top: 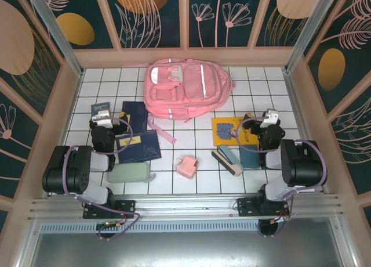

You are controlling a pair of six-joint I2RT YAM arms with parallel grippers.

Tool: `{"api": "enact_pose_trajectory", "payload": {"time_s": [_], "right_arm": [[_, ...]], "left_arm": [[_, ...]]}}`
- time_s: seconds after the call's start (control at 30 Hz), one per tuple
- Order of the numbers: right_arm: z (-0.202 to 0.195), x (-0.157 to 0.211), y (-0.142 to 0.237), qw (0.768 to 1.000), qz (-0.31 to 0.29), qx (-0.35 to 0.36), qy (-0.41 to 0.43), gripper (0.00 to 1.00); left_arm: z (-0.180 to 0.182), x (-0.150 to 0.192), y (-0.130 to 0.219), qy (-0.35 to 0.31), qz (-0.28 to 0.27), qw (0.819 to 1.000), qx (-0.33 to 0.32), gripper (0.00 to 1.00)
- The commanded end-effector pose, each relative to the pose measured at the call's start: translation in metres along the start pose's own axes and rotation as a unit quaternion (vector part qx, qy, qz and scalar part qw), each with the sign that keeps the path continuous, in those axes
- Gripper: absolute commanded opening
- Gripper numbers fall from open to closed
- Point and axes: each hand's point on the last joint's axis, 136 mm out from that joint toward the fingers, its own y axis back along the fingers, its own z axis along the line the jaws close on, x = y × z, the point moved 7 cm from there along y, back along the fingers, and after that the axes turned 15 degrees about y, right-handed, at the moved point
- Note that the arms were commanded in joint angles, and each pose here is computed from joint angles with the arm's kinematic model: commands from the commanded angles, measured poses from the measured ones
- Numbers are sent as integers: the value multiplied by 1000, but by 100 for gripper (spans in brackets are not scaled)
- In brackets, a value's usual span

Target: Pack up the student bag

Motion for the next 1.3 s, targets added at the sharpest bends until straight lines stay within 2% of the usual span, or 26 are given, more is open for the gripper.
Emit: {"api": "enact_pose_trajectory", "payload": {"time_s": [0.0, 0.73, 0.8, 0.9, 0.93, 1.07, 1.17, 1.23, 1.27], "right_arm": [[0, -9, -3, 1000, -18, -10, 7, 99], [-2, -9, -3, 1000, -18, -14, 7, 99], [2, -12, -2, 999, -25, -35, 15, 99], [5, -33, 5, 999, -28, -25, 29, 99], [10, -45, 9, 998, -39, -28, 44, 99], [30, -102, 37, 991, -125, -45, -1, 99], [72, -138, 56, 980, -155, -122, 29, 99], [104, -161, 72, 968, -170, -173, 67, 99], [119, -172, 82, 963, -176, -185, 86, 99]], "left_arm": [[-5, -8, -1, -4, -16, 1000, 15, 99], [-5, -9, 0, -4, -19, 1000, 15, 99], [-8, -14, -1, -7, -20, 1000, 22, 99], [-23, -33, -4, -26, 2, 999, 43, 99], [-30, -43, -1, -28, -4, 998, 48, 99], [-71, -95, 26, 10, -55, 993, 100, 99], [-108, -127, 54, 27, -60, 981, 181, 99], [-124, -146, 69, 67, -55, 977, 194, 99], [-129, -154, 74, 96, -44, 979, 176, 98]]}}
